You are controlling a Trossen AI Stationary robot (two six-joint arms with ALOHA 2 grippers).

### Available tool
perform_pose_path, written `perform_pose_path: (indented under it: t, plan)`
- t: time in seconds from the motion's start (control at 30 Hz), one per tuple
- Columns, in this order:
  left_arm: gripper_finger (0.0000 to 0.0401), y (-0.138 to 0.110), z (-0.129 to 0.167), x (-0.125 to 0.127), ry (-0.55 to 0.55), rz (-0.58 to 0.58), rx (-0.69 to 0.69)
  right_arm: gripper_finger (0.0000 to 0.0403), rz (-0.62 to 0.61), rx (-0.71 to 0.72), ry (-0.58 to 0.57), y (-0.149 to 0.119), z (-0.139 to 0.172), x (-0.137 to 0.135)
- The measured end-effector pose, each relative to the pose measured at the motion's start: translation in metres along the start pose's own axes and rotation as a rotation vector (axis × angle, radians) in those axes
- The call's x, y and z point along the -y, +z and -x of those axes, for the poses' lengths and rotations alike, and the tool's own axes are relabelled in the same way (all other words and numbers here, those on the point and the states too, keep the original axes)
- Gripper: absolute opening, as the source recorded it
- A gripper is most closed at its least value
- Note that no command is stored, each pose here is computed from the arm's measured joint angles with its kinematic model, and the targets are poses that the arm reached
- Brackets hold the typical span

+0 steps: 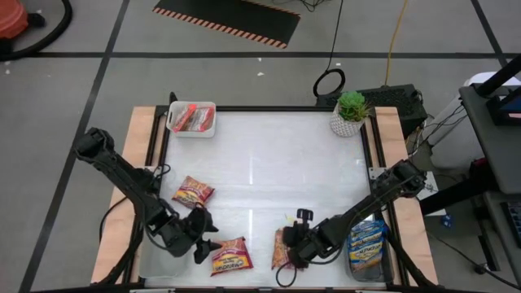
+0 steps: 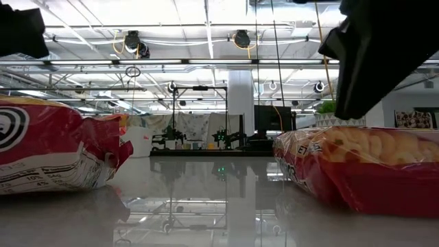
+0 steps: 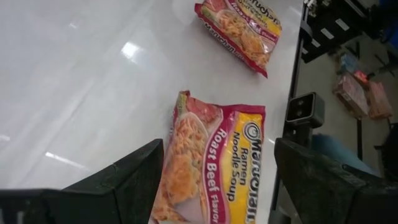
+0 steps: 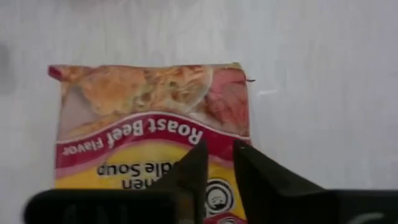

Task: Sort Maruchan noodles
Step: Put the bottom right red noodle pack into the gray bin

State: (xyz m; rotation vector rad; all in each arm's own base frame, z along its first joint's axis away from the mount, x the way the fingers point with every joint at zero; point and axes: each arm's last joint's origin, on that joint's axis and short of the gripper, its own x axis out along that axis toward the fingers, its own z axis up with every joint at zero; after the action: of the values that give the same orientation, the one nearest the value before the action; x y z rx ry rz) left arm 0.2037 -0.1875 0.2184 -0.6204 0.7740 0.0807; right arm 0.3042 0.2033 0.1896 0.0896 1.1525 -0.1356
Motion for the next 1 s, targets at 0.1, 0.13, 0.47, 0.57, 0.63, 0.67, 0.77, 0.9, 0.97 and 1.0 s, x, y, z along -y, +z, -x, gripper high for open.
perform_pose_path:
  t: [0.1, 0.13, 0.47, 0.57, 0.63, 0.67, 0.77, 0.9, 0.97, 1.0]
  plan:
    - [0.031, 0.005, -0.002, -0.002, 0.004, -0.012, -0.009, 0.0112, 0.039, 0.03, -0.064, 0.0, 0.0, 0.002]
    - [0.031, 0.006, -0.003, -0.003, 0.006, -0.016, -0.009, 0.0128, 0.049, 0.037, -0.09, -0.002, 0.001, 0.003]
    - [0.031, 0.006, -0.003, -0.003, -0.005, -0.042, -0.033, 0.0223, 0.104, -0.047, -0.243, -0.025, 0.008, 0.005]
    - [0.031, 0.004, -0.003, -0.002, -0.01, -0.04, -0.04, 0.0226, 0.108, -0.077, -0.236, -0.032, 0.011, 0.001]
    - [0.031, 0.004, -0.002, -0.002, -0.011, -0.037, -0.041, 0.0226, 0.117, -0.091, -0.244, -0.036, 0.012, -0.001]
    - [0.031, 0.004, -0.002, -0.002, -0.011, -0.035, -0.041, 0.0226, 0.124, -0.091, -0.245, -0.037, 0.013, -0.002]
    - [0.031, 0.004, -0.002, -0.002, -0.011, -0.033, -0.041, 0.0226, 0.159, -0.092, -0.242, -0.04, 0.013, -0.004]
    - [0.031, 0.005, -0.003, -0.002, -0.01, -0.032, -0.04, 0.0226, 0.2, -0.118, -0.263, -0.049, 0.004, 0.002]
    - [0.031, 0.005, -0.003, -0.002, -0.01, -0.03, -0.04, 0.0226, 0.211, -0.113, -0.252, -0.055, -0.006, 0.006]
    - [0.031, 0.005, -0.003, -0.002, -0.01, -0.027, -0.04, 0.0226, 0.221, -0.104, -0.235, -0.057, -0.013, 0.008]
